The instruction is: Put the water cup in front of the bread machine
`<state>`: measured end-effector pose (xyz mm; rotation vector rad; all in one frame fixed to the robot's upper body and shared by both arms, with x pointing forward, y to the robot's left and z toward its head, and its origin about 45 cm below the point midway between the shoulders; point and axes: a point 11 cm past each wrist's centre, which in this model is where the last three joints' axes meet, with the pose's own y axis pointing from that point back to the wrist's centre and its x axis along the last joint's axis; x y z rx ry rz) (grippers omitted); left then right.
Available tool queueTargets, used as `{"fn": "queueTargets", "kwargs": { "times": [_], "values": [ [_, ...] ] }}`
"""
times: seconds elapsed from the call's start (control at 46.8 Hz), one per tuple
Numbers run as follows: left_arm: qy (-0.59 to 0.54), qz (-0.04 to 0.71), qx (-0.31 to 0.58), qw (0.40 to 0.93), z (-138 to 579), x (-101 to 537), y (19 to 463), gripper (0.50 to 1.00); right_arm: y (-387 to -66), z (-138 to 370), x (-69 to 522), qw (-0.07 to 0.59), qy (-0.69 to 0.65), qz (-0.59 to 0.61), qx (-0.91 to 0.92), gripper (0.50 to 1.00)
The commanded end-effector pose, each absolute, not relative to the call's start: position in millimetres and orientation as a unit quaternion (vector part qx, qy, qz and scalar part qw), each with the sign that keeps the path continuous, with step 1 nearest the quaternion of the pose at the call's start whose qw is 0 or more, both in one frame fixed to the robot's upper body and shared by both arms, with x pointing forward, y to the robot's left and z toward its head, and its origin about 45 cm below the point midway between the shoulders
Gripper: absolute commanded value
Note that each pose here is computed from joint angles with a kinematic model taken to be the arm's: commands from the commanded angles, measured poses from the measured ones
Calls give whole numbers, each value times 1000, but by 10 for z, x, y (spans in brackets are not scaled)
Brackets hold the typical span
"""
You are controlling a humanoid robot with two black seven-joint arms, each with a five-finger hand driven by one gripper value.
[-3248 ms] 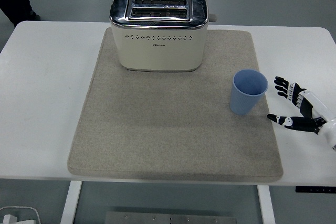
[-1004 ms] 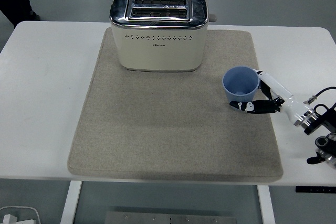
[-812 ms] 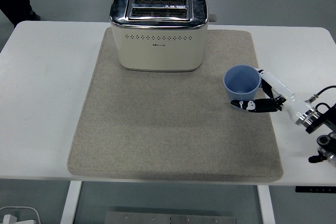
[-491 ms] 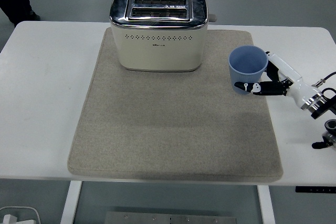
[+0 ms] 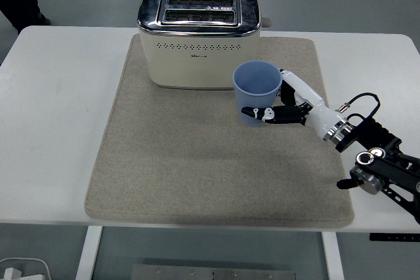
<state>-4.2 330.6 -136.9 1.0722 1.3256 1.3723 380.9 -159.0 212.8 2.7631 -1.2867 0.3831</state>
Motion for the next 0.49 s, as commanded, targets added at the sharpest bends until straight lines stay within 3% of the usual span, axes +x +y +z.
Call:
{"fn": "queueTargets", "kwargs": {
  "times": [0.0, 0.47],
  "values": [
    [538, 557, 435, 459, -1369, -41, 3308, 999, -1395, 2085, 3816, 32, -412, 118, 903, 500],
    [538, 557, 435, 459, -1369, -41, 3308, 999, -694, 1877, 3886, 16, -418, 89, 904, 500]
  ]
}}
